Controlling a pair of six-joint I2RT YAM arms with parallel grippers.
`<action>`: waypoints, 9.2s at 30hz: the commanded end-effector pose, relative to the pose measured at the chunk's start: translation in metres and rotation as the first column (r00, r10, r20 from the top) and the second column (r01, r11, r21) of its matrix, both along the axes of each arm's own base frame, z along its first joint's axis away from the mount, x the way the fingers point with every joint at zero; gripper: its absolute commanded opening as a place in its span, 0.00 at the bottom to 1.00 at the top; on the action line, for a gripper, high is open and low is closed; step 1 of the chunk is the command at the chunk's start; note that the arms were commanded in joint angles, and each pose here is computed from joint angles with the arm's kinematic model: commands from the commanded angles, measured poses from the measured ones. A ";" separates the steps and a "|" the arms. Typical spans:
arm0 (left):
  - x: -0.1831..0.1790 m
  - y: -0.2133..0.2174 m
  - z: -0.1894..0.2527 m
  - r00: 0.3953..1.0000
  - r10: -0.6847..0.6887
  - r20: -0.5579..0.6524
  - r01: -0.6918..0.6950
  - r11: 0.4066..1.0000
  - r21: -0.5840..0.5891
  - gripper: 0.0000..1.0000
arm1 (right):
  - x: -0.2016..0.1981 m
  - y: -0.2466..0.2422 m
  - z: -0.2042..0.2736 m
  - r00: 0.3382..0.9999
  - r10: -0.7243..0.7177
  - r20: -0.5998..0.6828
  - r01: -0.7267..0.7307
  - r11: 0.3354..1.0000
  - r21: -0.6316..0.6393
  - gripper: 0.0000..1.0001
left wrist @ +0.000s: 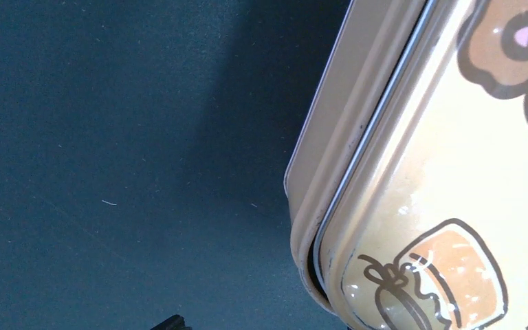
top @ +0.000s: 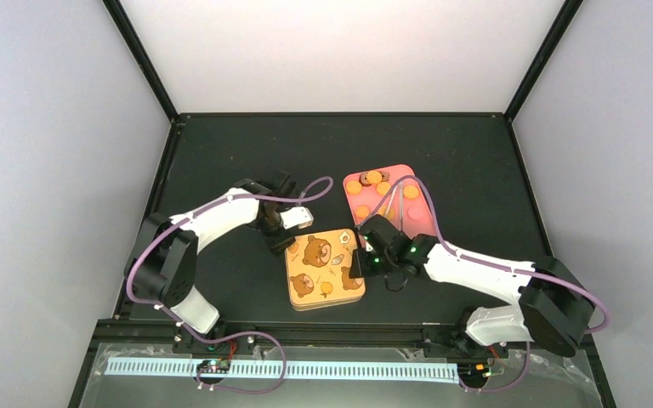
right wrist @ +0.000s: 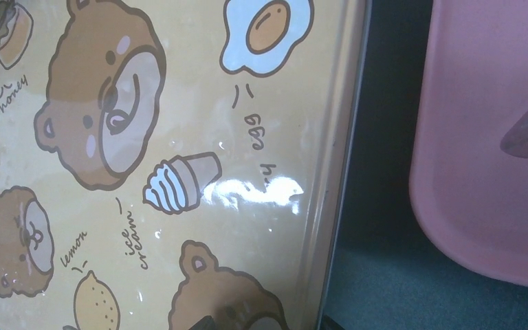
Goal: Pack the cookies
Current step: Rotate the box lid from the packing box, then press the box lid onto the packing box.
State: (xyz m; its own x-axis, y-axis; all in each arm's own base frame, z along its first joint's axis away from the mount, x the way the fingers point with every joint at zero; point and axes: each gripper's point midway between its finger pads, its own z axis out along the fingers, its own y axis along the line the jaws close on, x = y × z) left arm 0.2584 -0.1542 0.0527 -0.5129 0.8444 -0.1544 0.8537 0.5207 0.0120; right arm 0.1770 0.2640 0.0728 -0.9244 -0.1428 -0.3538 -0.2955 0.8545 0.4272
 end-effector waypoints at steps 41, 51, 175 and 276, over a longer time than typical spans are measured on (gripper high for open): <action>0.011 0.007 0.029 0.997 0.079 -0.027 -0.083 0.967 -0.241 0.69 | 0.010 0.015 -0.003 0.999 0.000 0.032 0.002 0.998 -0.060 0.63; 0.038 -0.004 0.027 0.990 0.137 -0.017 -0.137 0.958 -0.253 0.67 | 0.012 0.012 0.008 0.997 0.002 0.071 0.001 0.999 -0.048 0.65; 0.006 -0.040 0.034 0.930 0.130 -0.343 -0.278 0.859 -0.430 0.76 | 0.036 0.001 0.035 0.960 0.080 0.268 -0.107 0.991 0.085 0.94; 0.061 -0.072 -0.011 0.924 -0.044 -0.380 -0.156 0.864 -0.479 0.16 | -0.081 0.098 0.011 0.505 0.801 0.320 -0.740 0.593 -0.318 0.14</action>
